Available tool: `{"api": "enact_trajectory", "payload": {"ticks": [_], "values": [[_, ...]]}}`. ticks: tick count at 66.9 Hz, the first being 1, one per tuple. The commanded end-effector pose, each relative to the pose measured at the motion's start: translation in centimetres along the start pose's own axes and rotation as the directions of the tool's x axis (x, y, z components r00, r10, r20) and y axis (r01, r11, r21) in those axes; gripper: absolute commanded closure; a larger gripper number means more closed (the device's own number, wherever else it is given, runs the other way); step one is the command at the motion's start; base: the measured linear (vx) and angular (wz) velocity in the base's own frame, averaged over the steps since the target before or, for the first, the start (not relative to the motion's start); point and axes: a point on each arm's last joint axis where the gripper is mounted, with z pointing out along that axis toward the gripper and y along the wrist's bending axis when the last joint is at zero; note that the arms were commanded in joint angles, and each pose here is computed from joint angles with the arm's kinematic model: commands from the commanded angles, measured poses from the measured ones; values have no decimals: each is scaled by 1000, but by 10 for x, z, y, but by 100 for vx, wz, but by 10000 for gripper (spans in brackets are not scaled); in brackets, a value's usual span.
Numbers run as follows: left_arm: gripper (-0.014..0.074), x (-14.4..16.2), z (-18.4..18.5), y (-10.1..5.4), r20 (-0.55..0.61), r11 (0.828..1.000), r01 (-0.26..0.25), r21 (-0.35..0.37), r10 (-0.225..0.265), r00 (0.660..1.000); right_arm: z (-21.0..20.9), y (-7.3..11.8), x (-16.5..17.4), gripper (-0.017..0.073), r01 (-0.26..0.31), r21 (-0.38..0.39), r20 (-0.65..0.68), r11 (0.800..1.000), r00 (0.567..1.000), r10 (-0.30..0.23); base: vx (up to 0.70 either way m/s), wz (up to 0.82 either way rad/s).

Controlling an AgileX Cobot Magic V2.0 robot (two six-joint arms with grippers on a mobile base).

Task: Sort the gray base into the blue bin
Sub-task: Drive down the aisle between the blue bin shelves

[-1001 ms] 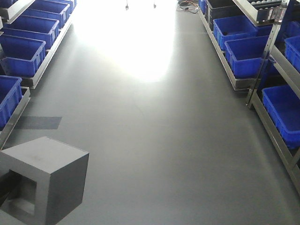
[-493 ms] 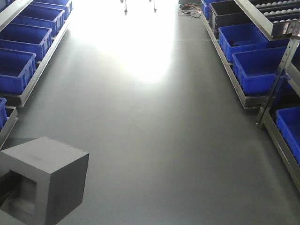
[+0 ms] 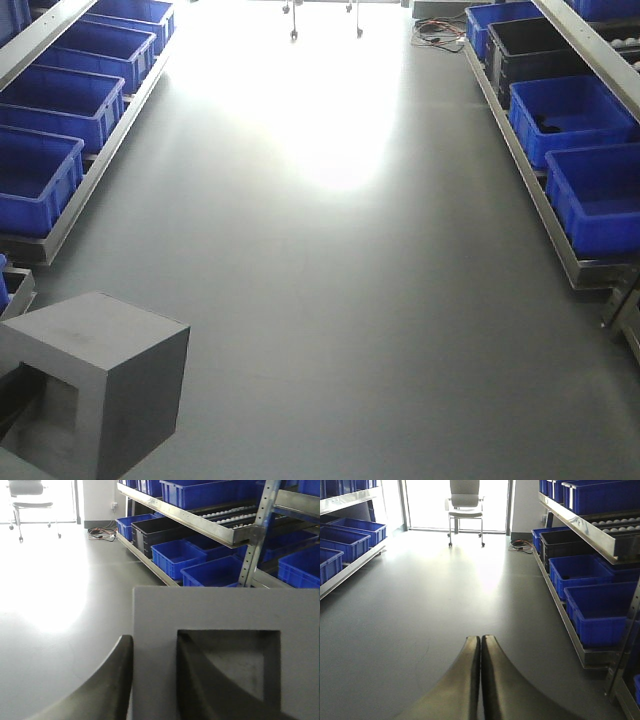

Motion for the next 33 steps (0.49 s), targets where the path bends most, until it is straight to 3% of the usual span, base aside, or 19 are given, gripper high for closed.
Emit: {"api": "enact_trajectory", "payload": {"ticks": [1, 33], "values": [[601, -20, -2, -4, 129, 999, 14, 36, -19, 991, 0, 0, -6, 564, 20, 4, 80, 1000, 997, -20, 48, 18], [601, -20, -2, -4, 129, 999, 14, 36, -19, 991, 0, 0, -6, 564, 20, 4, 81, 1000, 997, -20, 47, 13]]}}
